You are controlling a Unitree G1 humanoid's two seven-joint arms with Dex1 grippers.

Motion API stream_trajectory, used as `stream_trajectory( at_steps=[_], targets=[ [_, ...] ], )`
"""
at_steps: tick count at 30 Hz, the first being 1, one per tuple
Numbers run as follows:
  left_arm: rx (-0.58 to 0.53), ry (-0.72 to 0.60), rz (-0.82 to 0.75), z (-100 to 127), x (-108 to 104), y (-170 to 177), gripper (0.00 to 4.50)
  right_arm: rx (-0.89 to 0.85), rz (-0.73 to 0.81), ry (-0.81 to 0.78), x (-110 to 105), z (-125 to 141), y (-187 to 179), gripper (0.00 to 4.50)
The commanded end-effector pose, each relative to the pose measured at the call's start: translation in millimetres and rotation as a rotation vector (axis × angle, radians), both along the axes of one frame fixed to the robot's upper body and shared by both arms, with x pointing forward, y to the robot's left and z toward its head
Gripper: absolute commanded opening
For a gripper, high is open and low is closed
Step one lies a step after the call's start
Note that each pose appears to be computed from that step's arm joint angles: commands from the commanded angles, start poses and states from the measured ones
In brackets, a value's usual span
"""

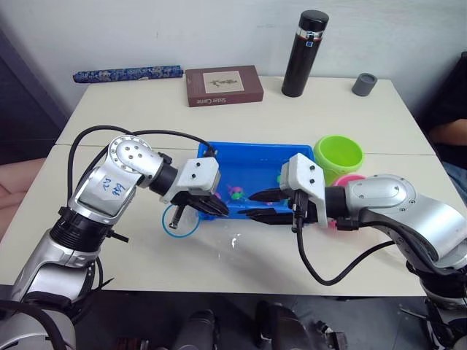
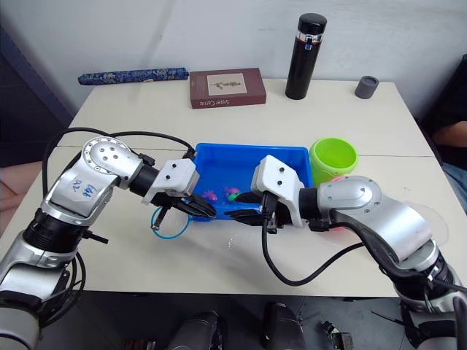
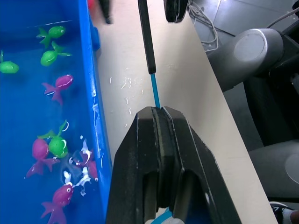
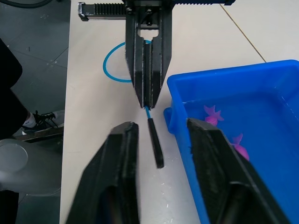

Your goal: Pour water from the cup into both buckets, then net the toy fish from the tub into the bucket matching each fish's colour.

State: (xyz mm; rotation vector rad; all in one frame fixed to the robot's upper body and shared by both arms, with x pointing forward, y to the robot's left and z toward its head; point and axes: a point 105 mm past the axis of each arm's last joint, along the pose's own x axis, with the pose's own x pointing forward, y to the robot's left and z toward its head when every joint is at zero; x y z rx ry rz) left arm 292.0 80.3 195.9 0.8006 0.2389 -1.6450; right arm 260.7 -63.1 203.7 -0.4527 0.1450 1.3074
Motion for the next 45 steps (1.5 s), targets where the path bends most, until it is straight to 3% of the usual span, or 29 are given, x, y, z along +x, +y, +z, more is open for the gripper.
stream_trajectory(
  at_steps=[1,15,18,20,28,31,35,39,42,45],
  targets=[
    [-0.004,-0.044,-0.011,10,4,-4,0.00,-0.006,0.021,-0.023,-2,4,3,1.83],
    [-0.020,-0.062,-0.043,16,2,-11,0.00,-0.043,0.017,-0.050,5,1,3,1.83],
    [-0.026,-0.060,-0.042,18,2,-12,0.00,-0.043,0.020,-0.054,6,2,3,0.97],
    [-0.033,-0.057,-0.038,19,3,-13,0.00,-0.037,0.023,-0.057,6,3,3,0.01],
    [-0.075,-0.016,-0.022,22,6,-15,0.00,-0.029,0.032,-0.054,1,7,-2,0.01],
    [-0.162,0.054,0.018,34,8,-12,0.91,-0.037,0.004,-0.075,2,9,-8,0.00],
    [-0.337,0.173,0.092,59,4,9,2.66,-0.031,-0.076,-0.155,4,26,-27,0.00],
    [-0.408,0.195,0.149,66,2,31,4.48,-0.091,-0.184,-0.255,13,38,-56,0.00],
    [-0.395,0.159,0.272,46,12,45,4.48,-0.169,-0.312,-0.338,26,46,-88,0.00],
    [-0.384,0.155,0.310,29,11,45,4.48,-0.279,-0.344,-0.382,29,39,-107,0.00]
  ],
)
